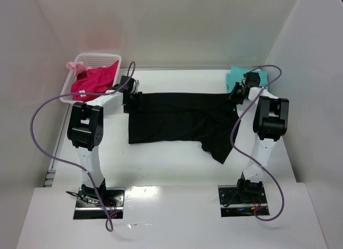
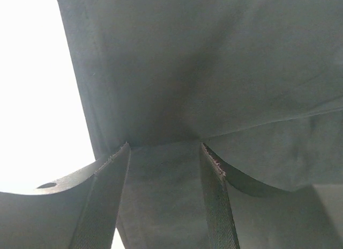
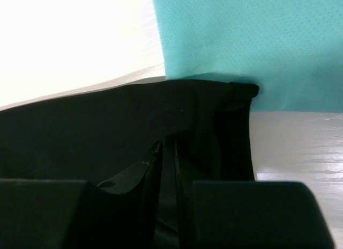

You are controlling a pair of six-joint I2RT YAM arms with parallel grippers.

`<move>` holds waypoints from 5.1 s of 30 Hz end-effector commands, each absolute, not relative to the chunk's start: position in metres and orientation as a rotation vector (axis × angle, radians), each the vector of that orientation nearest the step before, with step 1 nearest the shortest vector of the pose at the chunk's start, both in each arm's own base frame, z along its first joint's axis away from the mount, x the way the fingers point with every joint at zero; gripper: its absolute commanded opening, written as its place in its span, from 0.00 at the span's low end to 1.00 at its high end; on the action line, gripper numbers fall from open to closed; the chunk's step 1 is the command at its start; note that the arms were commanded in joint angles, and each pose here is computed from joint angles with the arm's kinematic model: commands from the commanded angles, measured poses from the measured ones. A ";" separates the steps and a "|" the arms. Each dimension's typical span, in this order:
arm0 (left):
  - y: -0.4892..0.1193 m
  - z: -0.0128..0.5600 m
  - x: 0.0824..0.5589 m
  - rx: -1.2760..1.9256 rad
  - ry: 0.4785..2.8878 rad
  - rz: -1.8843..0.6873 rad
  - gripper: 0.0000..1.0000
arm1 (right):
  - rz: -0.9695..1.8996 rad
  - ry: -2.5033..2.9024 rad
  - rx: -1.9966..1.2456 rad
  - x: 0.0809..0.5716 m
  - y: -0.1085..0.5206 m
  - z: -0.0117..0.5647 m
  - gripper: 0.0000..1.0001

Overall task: Fold and stack the t-shirts
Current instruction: Fold the flattened tshirt in 1/3 of the way

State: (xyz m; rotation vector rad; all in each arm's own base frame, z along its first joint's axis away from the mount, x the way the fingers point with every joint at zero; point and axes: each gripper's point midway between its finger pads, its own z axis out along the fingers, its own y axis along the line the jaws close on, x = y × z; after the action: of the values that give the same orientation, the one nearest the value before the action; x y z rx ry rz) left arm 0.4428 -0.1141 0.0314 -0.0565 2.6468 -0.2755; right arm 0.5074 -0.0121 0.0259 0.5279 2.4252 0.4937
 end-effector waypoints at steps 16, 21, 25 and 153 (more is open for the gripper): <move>-0.115 0.079 0.445 0.019 2.563 -0.284 0.63 | 0.478 2.262 0.494 0.518 -0.037 0.105 0.21; -0.126 0.129 0.443 0.054 2.460 -0.378 0.73 | 0.493 2.151 0.495 0.494 -0.030 0.167 0.42; -0.125 0.148 0.418 0.047 2.437 -0.412 0.79 | 0.497 2.111 0.586 0.448 -0.023 0.180 0.73; -0.066 0.040 0.329 -0.176 2.819 0.090 0.86 | 0.151 2.587 0.648 0.376 0.047 0.082 0.87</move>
State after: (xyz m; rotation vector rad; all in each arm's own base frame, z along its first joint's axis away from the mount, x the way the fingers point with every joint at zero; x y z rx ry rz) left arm 0.3352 -0.0683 0.0179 -0.2169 2.8260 0.1103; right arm 0.3386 0.0451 0.0682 0.7122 2.6836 0.1416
